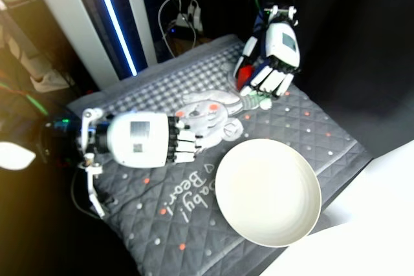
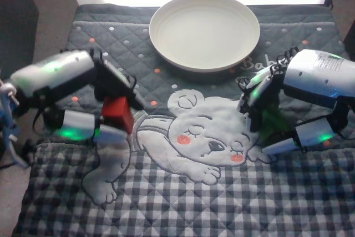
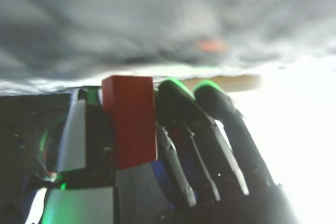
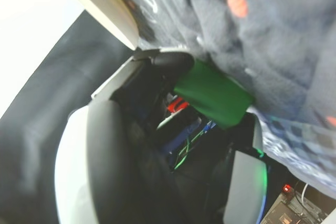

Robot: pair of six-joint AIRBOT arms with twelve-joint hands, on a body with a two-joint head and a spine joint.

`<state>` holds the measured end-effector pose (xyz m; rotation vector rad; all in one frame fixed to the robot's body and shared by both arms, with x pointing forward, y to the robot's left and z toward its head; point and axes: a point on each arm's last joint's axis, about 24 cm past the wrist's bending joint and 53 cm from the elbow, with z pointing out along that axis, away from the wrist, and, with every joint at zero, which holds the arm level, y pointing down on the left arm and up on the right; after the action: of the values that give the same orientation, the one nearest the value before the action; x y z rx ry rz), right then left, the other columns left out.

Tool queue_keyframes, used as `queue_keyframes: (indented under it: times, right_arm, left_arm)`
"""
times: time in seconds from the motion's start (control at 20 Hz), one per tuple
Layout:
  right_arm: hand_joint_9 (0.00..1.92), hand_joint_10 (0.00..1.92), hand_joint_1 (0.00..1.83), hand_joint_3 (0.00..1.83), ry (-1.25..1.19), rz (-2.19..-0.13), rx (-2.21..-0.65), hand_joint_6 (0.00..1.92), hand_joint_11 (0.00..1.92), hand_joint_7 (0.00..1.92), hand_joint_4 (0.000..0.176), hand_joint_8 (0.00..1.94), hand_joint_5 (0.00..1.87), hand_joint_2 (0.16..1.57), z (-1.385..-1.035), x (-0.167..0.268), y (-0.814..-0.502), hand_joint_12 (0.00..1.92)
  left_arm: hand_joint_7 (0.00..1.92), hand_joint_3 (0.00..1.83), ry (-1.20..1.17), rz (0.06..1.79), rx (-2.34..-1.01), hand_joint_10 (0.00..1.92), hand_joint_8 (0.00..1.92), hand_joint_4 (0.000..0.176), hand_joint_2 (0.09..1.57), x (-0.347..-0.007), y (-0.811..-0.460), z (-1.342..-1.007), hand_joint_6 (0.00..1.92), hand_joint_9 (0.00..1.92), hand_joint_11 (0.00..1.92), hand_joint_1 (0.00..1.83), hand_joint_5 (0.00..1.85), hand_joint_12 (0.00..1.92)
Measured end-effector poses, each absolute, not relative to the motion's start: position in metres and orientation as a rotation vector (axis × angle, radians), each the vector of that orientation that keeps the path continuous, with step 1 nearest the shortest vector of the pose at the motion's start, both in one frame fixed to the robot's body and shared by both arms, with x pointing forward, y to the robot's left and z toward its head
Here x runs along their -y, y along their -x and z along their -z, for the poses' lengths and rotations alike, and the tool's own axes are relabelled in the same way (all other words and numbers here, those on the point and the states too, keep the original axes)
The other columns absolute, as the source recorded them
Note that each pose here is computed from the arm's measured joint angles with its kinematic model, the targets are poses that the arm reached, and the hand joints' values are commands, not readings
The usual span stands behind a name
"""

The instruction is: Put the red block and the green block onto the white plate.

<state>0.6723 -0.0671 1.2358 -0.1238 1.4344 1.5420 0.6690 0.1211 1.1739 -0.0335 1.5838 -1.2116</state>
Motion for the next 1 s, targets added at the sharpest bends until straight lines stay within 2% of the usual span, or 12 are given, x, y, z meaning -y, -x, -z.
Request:
queue_keyframes:
  times: [0.05, 0.2, 0.25, 0.35, 0.4, 0.45, 0.5, 0.65, 0.75, 0.85, 0.9, 1.0]
  right_arm:
    - [1.21, 0.92, 1.32, 0.0, 0.105, -1.567, -1.388, 0.52, 1.02, 1.32, 0.0, 0.51, 1.18, 1.01, -1.246, 0.071, -0.672, 1.16]
    - [1.22, 0.69, 1.29, 0.0, 0.071, -1.555, -1.301, 0.69, 1.02, 1.22, 0.0, 0.75, 1.06, 1.05, -1.262, 0.084, -0.678, 1.24]
    - [1.22, 0.85, 1.38, 0.0, 0.059, -1.548, -1.279, 0.73, 1.12, 1.16, 0.0, 0.68, 1.01, 1.04, -1.266, 0.09, -0.681, 1.26]
    - [1.04, 1.29, 1.29, 0.0, 0.01, -1.546, -1.22, 0.67, 1.0, 0.97, 0.0, 1.22, 1.03, 1.11, -1.28, 0.101, -0.692, 1.64]
    - [0.88, 1.87, 1.3, 0.02, 0.027, -1.525, -1.189, 0.64, 0.99, 0.76, 0.0, 1.42, 0.66, 1.21, -1.296, 0.098, -0.698, 1.91]
    - [0.88, 1.87, 1.3, 0.02, 0.037, -1.527, -1.146, 0.64, 0.99, 0.76, 0.0, 1.42, 0.66, 1.21, -1.314, 0.095, -0.701, 1.91]
    - [0.75, 1.59, 1.2, 0.0, 0.056, -1.516, -1.085, 1.24, 0.71, 0.79, 0.0, 1.49, 0.67, 1.25, -1.335, 0.091, -0.703, 1.92]
    - [0.87, 1.37, 1.35, 0.0, 0.061, -1.49, -0.997, 0.77, 0.75, 0.93, 0.0, 1.07, 1.02, 1.13, -1.363, 0.084, -0.716, 1.63]
    - [1.11, 0.92, 1.39, 0.0, 0.025, -1.46, -1.039, 0.94, 1.06, 1.11, 0.0, 0.57, 1.05, 1.05, -1.357, 0.072, -0.739, 1.01]
    - [1.21, 0.78, 1.4, 0.0, -0.02, -1.412, -1.09, 0.88, 1.14, 1.23, 0.0, 0.4, 1.03, 1.03, -1.352, 0.061, -0.767, 0.84]
    - [1.2, 0.79, 1.4, 0.0, -0.056, -1.395, -1.093, 0.91, 1.15, 1.2, 0.0, 0.44, 1.02, 1.03, -1.353, 0.062, -0.78, 0.81]
    - [1.04, 1.08, 1.38, 0.01, -0.1, -1.355, -1.1, 0.98, 0.8, 1.05, 0.0, 0.68, 0.95, 1.08, -1.352, 0.068, -0.799, 0.92]
  left_arm:
    - [1.17, 0.0, 0.032, 1.232, -1.546, 0.66, 0.86, 0.0, 1.02, -0.117, -0.672, -1.184, 0.08, 1.05, 0.46, 1.29, 1.37, 1.15]
    - [1.16, 0.0, 0.016, 1.263, -1.482, 0.49, 0.87, 0.0, 1.04, -0.104, -0.68, -1.202, 0.42, 1.1, 0.62, 1.28, 1.2, 1.24]
    - [1.13, 0.0, 0.016, 1.273, -1.456, 0.49, 0.91, 0.0, 1.05, -0.1, -0.685, -1.21, 0.53, 1.1, 0.69, 1.27, 1.14, 1.28]
    - [1.15, 0.0, 0.015, 1.3, -1.392, 0.52, 0.86, 0.0, 1.04, -0.089, -0.695, -1.229, 0.52, 1.15, 0.84, 1.27, 1.16, 1.29]
    - [1.11, 0.0, 0.013, 1.308, -1.371, 0.66, 0.97, 0.0, 1.04, -0.086, -0.697, -1.237, 0.2, 1.06, 0.62, 1.28, 1.31, 1.47]
    - [1.11, 0.0, -0.001, 1.308, -1.359, 0.66, 0.97, 0.0, 1.04, -0.083, -0.698, -1.242, 0.2, 1.06, 0.62, 1.28, 1.31, 1.47]
    - [1.18, 0.0, -0.005, 1.312, -1.34, 0.37, 0.72, 0.008, 1.03, -0.079, -0.702, -1.25, 0.49, 1.17, 0.82, 1.26, 1.23, 1.18]
    - [1.28, 0.0, 0.011, 1.304, -1.275, 0.22, 0.57, 0.0, 1.03, -0.072, -0.727, -1.271, 0.68, 1.34, 1.04, 1.27, 1.11, 0.94]
    - [1.2, 0.0, 0.04, 1.276, -1.283, 0.09, 0.7, 0.0, 1.05, -0.072, -0.746, -1.273, 0.71, 1.29, 0.93, 1.26, 1.09, 0.87]
    - [1.12, 0.0, 0.057, 1.25, -1.302, 0.03, 0.82, 0.008, 1.06, -0.061, -0.766, -1.274, 0.76, 1.27, 0.92, 1.25, 1.08, 0.88]
    - [1.08, 0.0, 0.067, 1.239, -1.312, 0.02, 0.88, 0.029, 1.07, -0.055, -0.776, -1.273, 0.78, 1.26, 0.82, 1.23, 1.07, 1.0]
    - [1.04, 0.0, 0.09, 1.206, -1.346, 0.05, 1.03, 0.0, 1.11, -0.044, -0.795, -1.269, 0.86, 1.31, 0.81, 1.24, 0.96, 1.28]
